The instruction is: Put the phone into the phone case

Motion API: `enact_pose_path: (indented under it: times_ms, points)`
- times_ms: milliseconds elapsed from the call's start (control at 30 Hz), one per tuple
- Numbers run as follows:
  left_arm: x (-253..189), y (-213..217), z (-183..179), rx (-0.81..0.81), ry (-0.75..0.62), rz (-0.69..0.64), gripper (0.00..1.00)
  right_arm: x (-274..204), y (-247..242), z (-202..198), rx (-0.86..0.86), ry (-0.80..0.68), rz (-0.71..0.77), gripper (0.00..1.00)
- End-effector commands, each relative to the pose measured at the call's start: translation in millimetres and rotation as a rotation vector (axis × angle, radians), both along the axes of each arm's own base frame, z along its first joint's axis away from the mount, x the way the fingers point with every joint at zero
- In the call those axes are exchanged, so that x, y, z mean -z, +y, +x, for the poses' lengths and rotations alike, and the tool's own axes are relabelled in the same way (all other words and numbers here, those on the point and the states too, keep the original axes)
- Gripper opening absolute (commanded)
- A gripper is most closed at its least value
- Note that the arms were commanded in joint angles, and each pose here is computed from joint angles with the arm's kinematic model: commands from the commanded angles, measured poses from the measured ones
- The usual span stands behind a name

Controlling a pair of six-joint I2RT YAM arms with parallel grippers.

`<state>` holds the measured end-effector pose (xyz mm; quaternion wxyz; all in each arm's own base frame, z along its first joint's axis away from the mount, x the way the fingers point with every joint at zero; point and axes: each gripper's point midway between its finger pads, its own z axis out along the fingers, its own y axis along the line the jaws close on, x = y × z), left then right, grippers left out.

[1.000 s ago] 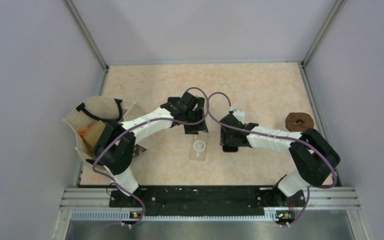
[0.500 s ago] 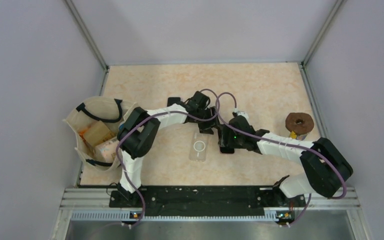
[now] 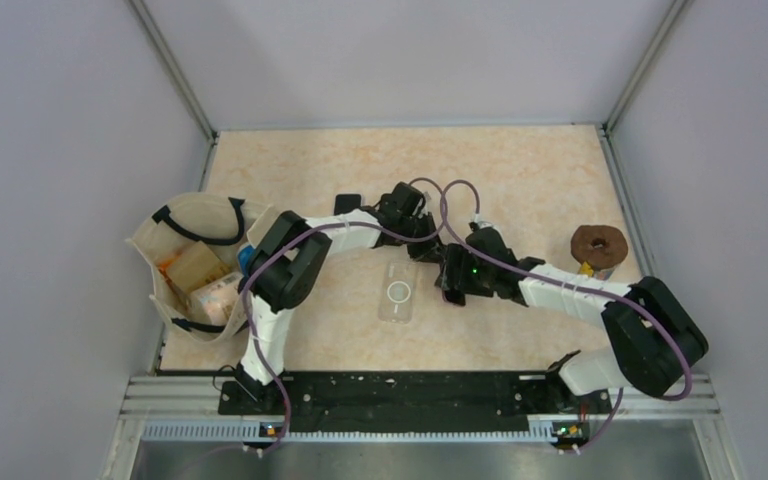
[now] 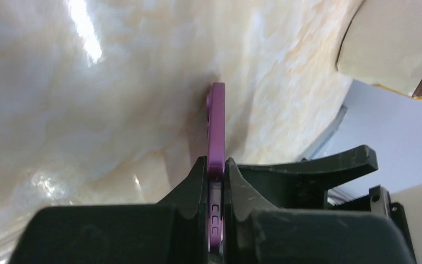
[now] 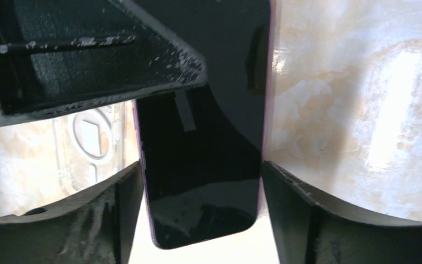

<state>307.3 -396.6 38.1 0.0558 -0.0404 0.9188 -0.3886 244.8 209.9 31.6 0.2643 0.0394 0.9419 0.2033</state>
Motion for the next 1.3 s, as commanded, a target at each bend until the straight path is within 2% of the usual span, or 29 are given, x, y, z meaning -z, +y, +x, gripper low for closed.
enact_pose_path:
  times_ms: [0,100,233,433,600,700,833,967,1133,1267]
  points:
    - [-9.1,-8.1,3.4,0.015,-0.046,-0.037,0.00,16.9,-10.8,-26.5,-0.027,0.118,-0.018,0.80]
    - [-21.4,-4.3,8.1,0.021,-0.074,-0.069,0.00,0.6,-10.8,-18.5,-0.029,0.082,-0.001,0.88]
    - [-58.4,13.8,19.6,0.040,-0.130,-0.159,0.00,-34.0,-12.4,-3.8,-0.031,0.004,0.053,0.93]
    - [-117.0,37.6,7.7,0.143,-0.220,-0.309,0.00,-93.6,12.7,8.6,-0.180,-0.105,0.337,0.94]
    - [-158.9,51.0,-10.4,0.199,-0.265,-0.514,0.00,-129.3,35.0,12.7,-0.293,-0.166,0.499,0.91]
    - [-178.5,57.0,-17.1,0.225,-0.288,-0.600,0.00,-154.5,43.7,15.1,-0.334,-0.198,0.618,0.84]
    - [-189.7,58.9,-22.3,0.244,-0.295,-0.644,0.00,-182.5,54.1,18.5,-0.368,-0.225,0.720,0.75]
    - [-201.5,58.2,-25.4,0.255,-0.307,-0.700,0.00,-193.1,61.7,16.6,-0.395,-0.214,0.806,0.60]
    - [-201.9,58.2,-25.4,0.242,-0.302,-0.710,0.00,-192.2,61.6,13.6,-0.385,-0.198,0.831,0.42]
    - [-199.7,58.7,-24.3,0.226,-0.299,-0.705,0.02,-192.9,60.4,13.4,-0.366,-0.191,0.837,0.22]
